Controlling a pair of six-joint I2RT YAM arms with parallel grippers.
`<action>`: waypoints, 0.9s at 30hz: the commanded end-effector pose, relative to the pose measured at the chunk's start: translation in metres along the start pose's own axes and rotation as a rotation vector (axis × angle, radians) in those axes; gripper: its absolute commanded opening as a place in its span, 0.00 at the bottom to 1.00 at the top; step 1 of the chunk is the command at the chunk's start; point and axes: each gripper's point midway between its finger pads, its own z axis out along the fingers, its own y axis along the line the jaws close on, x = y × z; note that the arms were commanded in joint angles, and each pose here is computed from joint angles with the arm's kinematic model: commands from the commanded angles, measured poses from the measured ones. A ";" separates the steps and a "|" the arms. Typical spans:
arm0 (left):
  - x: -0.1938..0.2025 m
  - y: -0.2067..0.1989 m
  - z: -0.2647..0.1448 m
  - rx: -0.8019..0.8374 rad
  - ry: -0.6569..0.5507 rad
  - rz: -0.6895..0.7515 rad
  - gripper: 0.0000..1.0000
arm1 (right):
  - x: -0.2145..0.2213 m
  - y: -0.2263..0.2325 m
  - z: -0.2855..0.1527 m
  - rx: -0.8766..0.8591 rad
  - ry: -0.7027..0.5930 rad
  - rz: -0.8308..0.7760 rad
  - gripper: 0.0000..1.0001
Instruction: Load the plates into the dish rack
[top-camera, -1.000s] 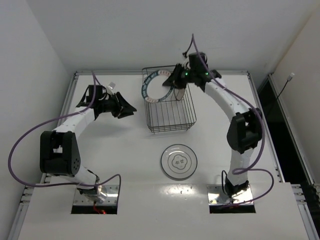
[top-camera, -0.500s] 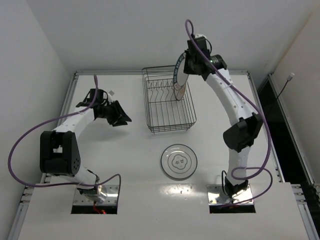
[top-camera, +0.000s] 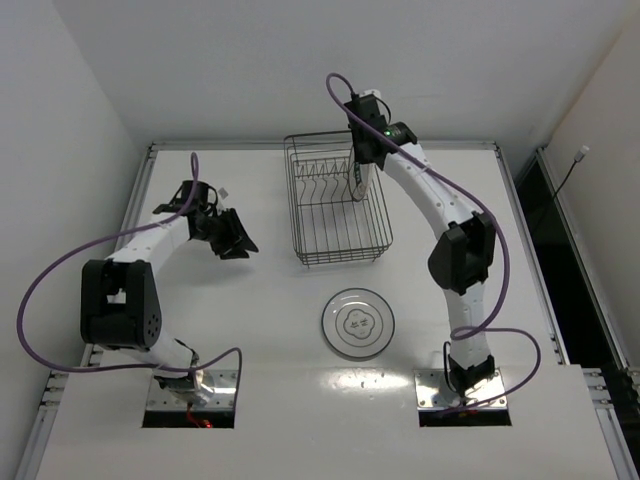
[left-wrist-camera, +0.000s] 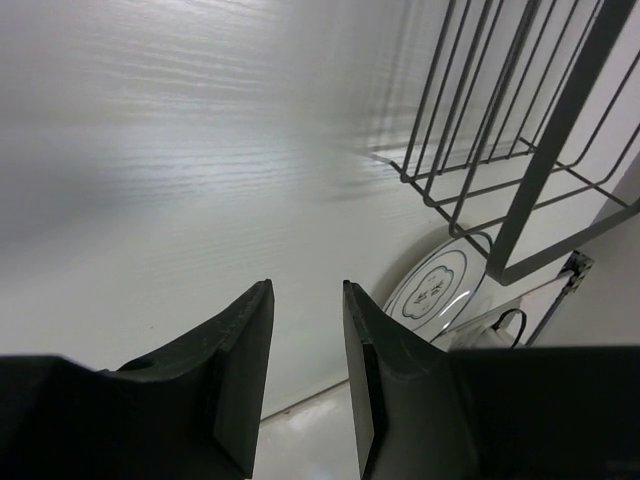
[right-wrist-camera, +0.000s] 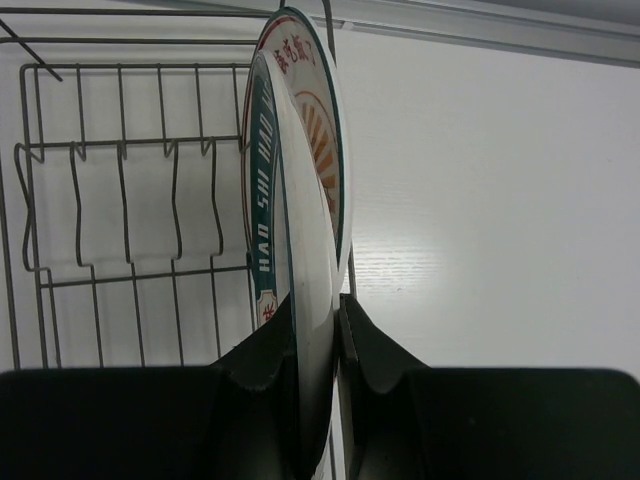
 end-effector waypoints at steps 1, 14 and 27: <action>-0.002 0.007 -0.001 -0.035 0.005 0.007 0.31 | -0.016 0.002 0.012 0.026 -0.076 0.011 0.00; -0.008 0.016 0.008 -0.086 0.037 -0.001 0.31 | 0.006 0.024 0.051 0.003 -0.036 -0.009 0.02; -0.011 0.022 0.009 -0.103 0.042 -0.007 0.31 | -0.002 0.014 0.027 -0.008 -0.005 0.074 0.60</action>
